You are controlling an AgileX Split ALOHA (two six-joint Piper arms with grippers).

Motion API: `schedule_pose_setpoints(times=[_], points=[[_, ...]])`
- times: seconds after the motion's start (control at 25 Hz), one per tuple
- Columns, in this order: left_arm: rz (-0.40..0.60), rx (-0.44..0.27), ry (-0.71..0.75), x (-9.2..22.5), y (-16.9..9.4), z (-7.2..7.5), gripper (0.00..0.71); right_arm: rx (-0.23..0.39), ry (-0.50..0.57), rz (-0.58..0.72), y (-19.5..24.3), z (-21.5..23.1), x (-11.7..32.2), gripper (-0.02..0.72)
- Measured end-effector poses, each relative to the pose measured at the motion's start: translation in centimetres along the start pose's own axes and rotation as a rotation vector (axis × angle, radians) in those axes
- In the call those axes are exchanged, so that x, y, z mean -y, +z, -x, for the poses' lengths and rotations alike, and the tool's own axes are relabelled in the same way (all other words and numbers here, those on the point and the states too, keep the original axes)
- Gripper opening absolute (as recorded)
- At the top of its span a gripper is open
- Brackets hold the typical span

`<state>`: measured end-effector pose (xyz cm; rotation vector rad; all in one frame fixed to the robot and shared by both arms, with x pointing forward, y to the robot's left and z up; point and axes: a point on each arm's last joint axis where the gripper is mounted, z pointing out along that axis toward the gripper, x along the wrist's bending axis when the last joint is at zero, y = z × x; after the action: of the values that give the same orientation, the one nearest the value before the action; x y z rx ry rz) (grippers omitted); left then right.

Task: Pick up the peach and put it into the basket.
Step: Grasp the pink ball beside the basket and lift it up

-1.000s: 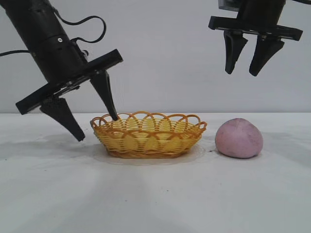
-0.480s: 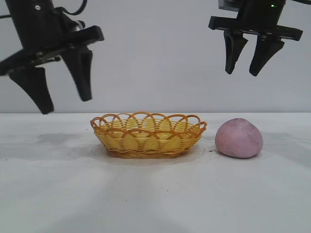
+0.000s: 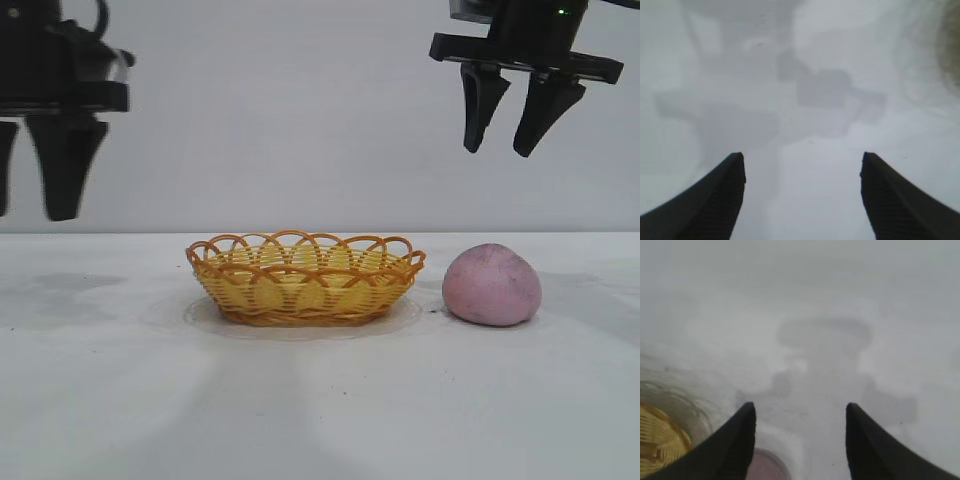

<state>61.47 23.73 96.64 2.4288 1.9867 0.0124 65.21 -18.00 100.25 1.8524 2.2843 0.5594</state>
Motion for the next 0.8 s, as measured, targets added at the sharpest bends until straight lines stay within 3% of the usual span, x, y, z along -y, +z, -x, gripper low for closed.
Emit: schedule_pose_setpoints(times=[0.16,0.28,0.56,0.8], points=[[-0.062,-0.028,-0.085,0.9,-0.1,-3.9,0.435,0.0,0.0,-0.004,0.0,0.0,0.0,0.37],[-0.05,-0.033,-0.132,1.5,-1.1,-5.7,0.435,0.0,0.0,-0.011,0.0,0.0,0.1,0.37],[0.129,-0.051,-0.142,4.6,-8.1,-5.3,0.435,0.0,0.0,-0.026,0.0,0.0,0.2,0.37],[0.239,-0.063,-0.145,11.6,-12.8,-4.1,0.435,-0.001,0.0,-0.043,0.0,0.0,0.4,0.37]])
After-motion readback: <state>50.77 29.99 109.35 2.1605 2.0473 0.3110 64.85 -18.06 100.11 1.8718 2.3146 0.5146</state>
